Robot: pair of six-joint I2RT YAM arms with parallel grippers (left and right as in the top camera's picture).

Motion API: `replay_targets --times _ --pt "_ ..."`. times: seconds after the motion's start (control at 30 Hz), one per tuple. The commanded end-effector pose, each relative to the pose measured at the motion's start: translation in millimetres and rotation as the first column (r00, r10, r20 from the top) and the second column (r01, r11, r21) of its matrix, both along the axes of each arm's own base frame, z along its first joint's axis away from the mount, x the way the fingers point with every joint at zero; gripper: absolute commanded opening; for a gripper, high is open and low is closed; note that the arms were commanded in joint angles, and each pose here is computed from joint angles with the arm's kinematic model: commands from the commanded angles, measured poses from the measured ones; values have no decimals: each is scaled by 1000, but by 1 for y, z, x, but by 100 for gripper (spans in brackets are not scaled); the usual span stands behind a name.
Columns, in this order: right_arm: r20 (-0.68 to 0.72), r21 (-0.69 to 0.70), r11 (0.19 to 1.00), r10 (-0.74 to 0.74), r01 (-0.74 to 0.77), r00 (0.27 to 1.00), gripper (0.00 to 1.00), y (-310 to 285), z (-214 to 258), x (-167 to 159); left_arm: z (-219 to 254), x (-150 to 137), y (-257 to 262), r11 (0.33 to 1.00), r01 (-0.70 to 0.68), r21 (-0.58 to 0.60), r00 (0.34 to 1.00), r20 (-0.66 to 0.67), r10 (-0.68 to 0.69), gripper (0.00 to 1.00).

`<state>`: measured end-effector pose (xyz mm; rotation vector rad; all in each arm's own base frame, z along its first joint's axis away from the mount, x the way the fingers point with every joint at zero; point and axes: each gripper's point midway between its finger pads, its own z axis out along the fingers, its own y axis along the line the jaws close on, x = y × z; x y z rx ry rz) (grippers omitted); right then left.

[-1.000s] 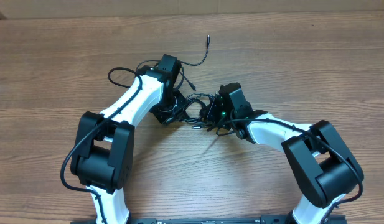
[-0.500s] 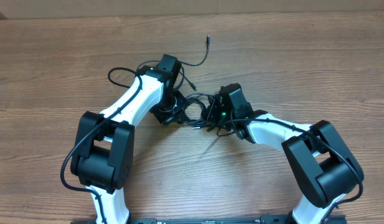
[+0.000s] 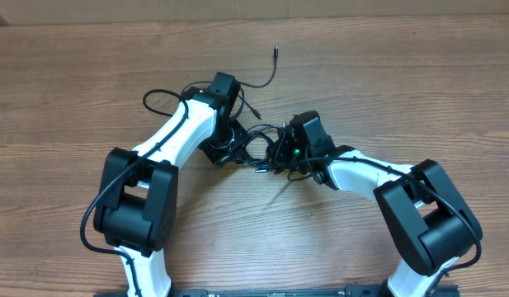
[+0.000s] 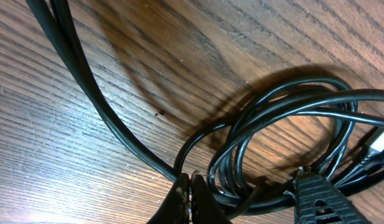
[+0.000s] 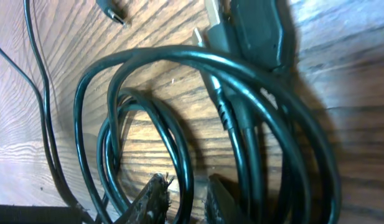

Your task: Untangle cables

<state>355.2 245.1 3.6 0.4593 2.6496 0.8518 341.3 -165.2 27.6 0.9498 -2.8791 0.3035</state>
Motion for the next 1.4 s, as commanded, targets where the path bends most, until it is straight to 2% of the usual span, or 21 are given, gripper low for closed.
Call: replay_targets --times 0.0,0.13,0.57,0.7,0.77,0.87,1.13,1.37 --pt "17 -29 999 -24 24 1000 15 -4 0 6 9 6 -3 1000 -5 4 999 33 5 4" --pt "17 -28 999 -24 24 1000 4 -4 0 7 9 6 -3 1000 -5 4 999 33 5 4" --pt "15 -25 999 -21 21 1000 4 -3 0 6 9 6 -3 1000 -4 4 999 34 4 5" --pt "15 -25 999 -21 21 1000 11 -3 0 6 9 6 -3 1000 -4 4 999 34 4 13" --pt "15 -25 999 -21 21 1000 17 -3 0 6 9 6 -2 1000 -5 7 999 35 4 20" --pt "15 -25 999 -21 21 1000 28 -3 0 6 9 7 1 1000 -7 30 999 44 6 22" --pt "16 -26 999 -21 21 1000 31 -3 0 6 8 7 2 999 -7 32 999 44 5 39" --pt "16 -26 999 -21 21 1000 31 -3 0 6 8 7 0 999 -3 32 999 44 1 41"
